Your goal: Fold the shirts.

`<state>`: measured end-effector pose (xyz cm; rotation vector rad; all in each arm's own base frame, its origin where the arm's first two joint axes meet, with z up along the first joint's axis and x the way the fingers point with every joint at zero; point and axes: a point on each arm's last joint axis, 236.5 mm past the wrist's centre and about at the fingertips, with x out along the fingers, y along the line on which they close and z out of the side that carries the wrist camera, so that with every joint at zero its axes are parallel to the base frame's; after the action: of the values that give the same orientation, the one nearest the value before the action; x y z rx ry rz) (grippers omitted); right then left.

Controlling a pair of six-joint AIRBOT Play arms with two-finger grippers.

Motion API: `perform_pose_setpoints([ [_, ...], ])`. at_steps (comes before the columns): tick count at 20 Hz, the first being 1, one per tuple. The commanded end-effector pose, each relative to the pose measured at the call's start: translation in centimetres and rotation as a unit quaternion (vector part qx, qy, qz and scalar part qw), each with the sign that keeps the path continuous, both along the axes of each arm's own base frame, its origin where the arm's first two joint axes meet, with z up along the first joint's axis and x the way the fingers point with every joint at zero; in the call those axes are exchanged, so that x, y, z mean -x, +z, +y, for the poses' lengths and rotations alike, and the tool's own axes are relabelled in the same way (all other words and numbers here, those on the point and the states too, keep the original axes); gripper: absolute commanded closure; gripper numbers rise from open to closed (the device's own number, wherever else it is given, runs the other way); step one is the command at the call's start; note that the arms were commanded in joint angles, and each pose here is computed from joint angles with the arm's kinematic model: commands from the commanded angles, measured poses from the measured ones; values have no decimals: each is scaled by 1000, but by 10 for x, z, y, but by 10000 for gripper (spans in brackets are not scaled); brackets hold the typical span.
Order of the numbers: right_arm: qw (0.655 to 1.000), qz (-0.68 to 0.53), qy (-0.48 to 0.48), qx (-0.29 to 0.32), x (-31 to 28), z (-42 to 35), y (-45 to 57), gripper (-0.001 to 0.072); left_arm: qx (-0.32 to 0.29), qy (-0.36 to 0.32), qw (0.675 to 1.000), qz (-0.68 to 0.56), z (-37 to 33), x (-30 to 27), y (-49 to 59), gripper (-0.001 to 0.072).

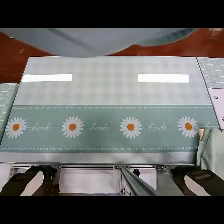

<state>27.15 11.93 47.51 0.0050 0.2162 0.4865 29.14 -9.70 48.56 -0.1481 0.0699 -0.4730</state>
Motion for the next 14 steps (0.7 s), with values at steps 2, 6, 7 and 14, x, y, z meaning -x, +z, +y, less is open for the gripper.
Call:
perform_pose_setpoints([
  [2,998,-68,-10,15,88,-18,29,682,-28,68,996,-59,16,81,33,687],
  [6,999,-43,3,28,116,-18,14,682,-52,37,996,68,2,111,-28,687],
  [7,999,-20,5,34,116,-18,2,682,-65,27,990,124,1,114,-56,687],
  [14,962,258,77,39,68,19,-164,682,-44,-25,877,478,0,124,-286,687],
])
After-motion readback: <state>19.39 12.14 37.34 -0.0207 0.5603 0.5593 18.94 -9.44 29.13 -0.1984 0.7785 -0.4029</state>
